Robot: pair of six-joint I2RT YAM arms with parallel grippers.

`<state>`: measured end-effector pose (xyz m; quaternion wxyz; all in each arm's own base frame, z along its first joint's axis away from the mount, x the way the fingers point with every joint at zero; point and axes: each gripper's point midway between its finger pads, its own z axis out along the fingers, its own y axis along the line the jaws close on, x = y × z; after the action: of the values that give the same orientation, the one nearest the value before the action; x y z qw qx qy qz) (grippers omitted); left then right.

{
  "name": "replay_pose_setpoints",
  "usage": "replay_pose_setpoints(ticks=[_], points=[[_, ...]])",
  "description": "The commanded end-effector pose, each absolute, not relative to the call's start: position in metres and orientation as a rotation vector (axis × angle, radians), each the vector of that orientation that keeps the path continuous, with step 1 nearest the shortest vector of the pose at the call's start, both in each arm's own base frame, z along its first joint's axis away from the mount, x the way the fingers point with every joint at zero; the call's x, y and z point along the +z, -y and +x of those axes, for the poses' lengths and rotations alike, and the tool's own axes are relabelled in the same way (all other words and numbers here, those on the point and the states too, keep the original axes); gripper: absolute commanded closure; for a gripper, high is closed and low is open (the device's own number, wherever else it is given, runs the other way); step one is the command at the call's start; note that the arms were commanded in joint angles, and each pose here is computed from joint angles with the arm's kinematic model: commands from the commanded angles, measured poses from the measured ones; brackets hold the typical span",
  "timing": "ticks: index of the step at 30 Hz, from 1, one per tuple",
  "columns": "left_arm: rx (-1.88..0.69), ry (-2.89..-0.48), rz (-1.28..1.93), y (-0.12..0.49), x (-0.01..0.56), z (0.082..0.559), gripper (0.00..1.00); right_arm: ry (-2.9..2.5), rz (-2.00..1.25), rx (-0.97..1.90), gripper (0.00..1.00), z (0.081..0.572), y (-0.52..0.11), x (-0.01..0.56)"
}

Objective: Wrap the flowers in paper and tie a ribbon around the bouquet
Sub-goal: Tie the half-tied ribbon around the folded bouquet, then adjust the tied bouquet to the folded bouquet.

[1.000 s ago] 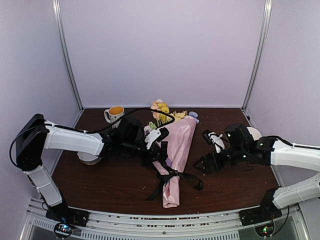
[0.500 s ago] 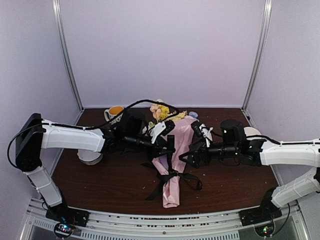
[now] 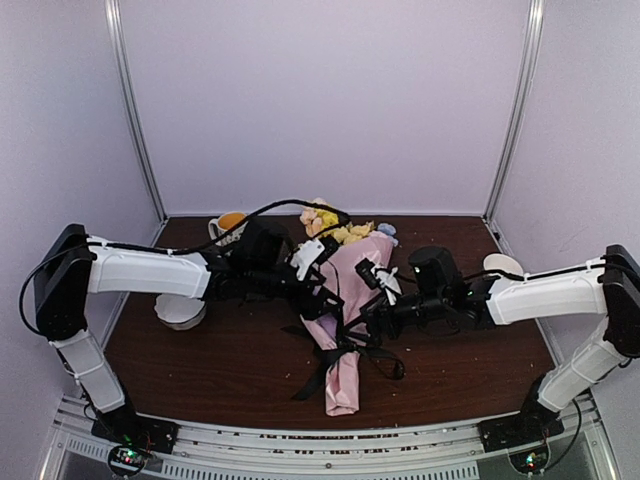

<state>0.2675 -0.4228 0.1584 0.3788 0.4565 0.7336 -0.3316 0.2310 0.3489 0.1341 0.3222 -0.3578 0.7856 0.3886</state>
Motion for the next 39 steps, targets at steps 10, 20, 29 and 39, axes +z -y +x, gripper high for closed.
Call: replay_pose_setpoints(ticks=[10, 20, 29, 39], points=[[-0.129, -1.972, 0.839, 0.289, 0.205, 0.339, 0.02, -1.866, -0.497, 0.561, 0.00, 0.294, -0.242, 0.229], [-0.646, -2.166, 1.103, 0.316, 0.124, 0.229, 0.57, -1.969, -0.512, 0.493, 0.07, 0.284, -0.223, 0.213], [-0.638, -2.147, 1.618, 0.357, 0.051, 0.119, 0.28, -2.247, -0.530, 0.623, 0.01, 0.253, -0.237, 0.142], [-0.271, -2.192, 1.723, 0.337, 0.002, 0.129, 0.27, -2.314, -0.514, 0.583, 0.03, 0.246, -0.236, 0.123]])
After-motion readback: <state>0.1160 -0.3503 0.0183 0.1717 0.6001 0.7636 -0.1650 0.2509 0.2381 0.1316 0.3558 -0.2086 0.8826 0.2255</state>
